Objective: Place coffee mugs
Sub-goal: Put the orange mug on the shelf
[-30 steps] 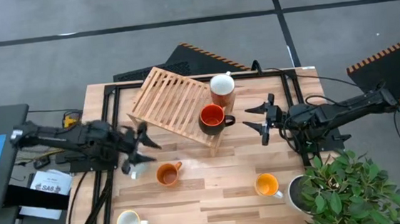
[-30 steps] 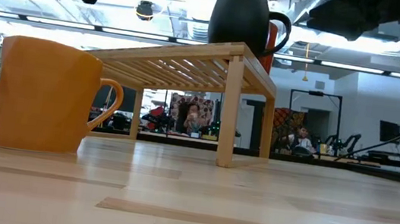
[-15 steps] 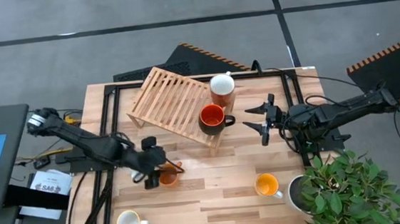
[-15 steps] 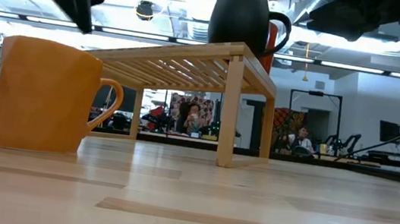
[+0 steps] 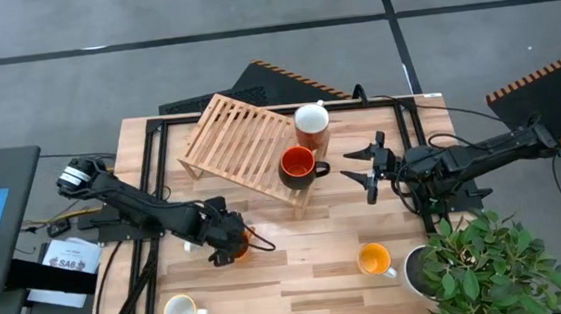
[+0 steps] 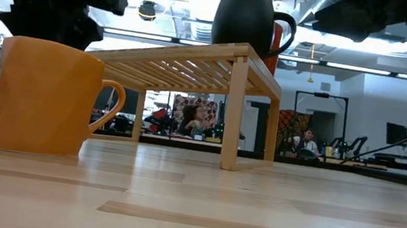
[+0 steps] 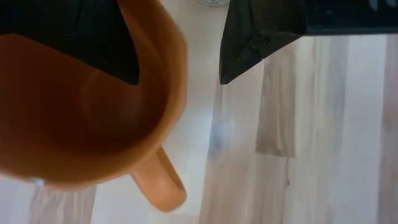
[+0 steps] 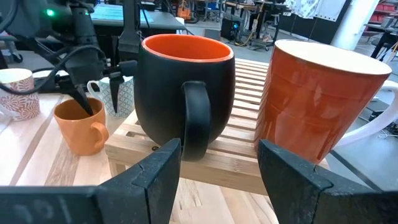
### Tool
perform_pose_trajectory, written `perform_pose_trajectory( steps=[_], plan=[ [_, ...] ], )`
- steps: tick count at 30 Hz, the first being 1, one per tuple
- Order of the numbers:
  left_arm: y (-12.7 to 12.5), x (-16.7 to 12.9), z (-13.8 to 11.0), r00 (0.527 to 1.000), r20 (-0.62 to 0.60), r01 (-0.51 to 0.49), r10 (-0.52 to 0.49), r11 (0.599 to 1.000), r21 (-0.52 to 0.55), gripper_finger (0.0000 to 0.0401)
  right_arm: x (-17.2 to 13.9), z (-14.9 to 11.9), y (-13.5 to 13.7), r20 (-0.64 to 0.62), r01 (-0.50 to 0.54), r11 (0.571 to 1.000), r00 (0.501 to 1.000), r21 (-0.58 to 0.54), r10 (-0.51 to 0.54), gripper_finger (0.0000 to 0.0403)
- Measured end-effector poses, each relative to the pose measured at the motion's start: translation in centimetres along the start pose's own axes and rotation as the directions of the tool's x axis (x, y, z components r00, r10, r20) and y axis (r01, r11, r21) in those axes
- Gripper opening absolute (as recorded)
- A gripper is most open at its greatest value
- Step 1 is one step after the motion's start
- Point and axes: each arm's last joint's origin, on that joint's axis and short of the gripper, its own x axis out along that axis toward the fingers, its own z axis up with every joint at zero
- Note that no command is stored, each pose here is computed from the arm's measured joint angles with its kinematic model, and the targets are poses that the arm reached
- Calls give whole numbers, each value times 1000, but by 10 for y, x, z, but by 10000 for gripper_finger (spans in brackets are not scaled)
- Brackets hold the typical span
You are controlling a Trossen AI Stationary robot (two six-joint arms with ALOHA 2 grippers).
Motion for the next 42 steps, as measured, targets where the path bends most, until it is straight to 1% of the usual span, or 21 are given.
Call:
perform_pose_trajectory(
  steps=[3,6,8,10,12,13,14,16,18,21,24,25,27,30,33,35,36,37,39,41,42],
  plan=[
    [-1,5,0,1000,-18,-5,5,1000,-1,204,0,0,0,0,-1,1000,1000,0,1,240],
    [0,6,0,1000,-26,0,-2,998,-56,180,0,0,0,1,0,1000,1000,0,0,240],
    [1,5,0,999,-32,12,-15,996,-88,145,0,0,0,1,0,1000,1000,0,0,240],
    [2,3,1,999,-33,23,-26,994,-109,95,0,0,0,1,-1,1000,1000,0,1,240],
    [2,-1,3,999,-47,19,-25,993,-113,35,0,0,0,1,0,1000,1000,0,0,240],
    [2,-5,5,998,-59,19,-26,994,-108,20,0,0,0,1,-1,1000,1000,1,1,240],
    [3,-10,8,997,-70,22,-29,994,-105,15,0,0,0,1,0,1000,1000,1,0,240],
    [4,-22,13,996,-94,-11,3,996,-85,12,0,0,0,1,0,1000,1000,1,0,240],
    [6,-40,23,994,-105,-20,12,997,-79,9,0,0,0,1,-1,1000,1000,2,1,240],
    [9,-74,40,997,-74,-40,36,997,-66,6,0,0,0,1,0,1000,1000,2,0,240],
    [21,-113,57,994,-15,-107,107,993,-46,5,0,0,0,1,0,1000,1000,2,0,240],
    [26,-126,64,992,22,-126,128,990,-55,5,0,0,0,1,-1,1000,1000,2,1,240],
    [42,-150,76,975,96,-196,203,978,-74,5,0,0,0,1,-1,1000,1000,3,1,240],
    [73,-177,88,930,146,-325,337,940,-101,4,2,-1,1,-8,-1,1000,1000,3,1,240],
    [113,-193,101,892,173,-390,418,904,-172,3,6,-3,3,-20,0,1000,1000,-3,0,240],
    [141,-195,108,877,168,-414,449,886,-209,3,9,-5,5,-35,0,1000,999,-16,0,240],
    [155,-193,111,881,161,-408,446,886,-221,3,10,-5,5,-38,-1,1000,999,-23,0,240],
    [168,-190,114,889,172,-383,425,894,-231,3,12,-5,6,-34,-1,1000,999,-25,0,240],
    [191,-182,123,902,219,-312,371,913,-263,3,14,-6,7,-38,1,1000,999,-29,-2,240],
    [208,-172,131,915,251,-244,316,928,-280,3,16,-6,6,-38,9,1000,999,-29,-10,240],
    [215,-166,134,921,246,-230,301,932,-280,3,16,-7,5,-42,14,999,999,-29,-16,240]
  ],
)
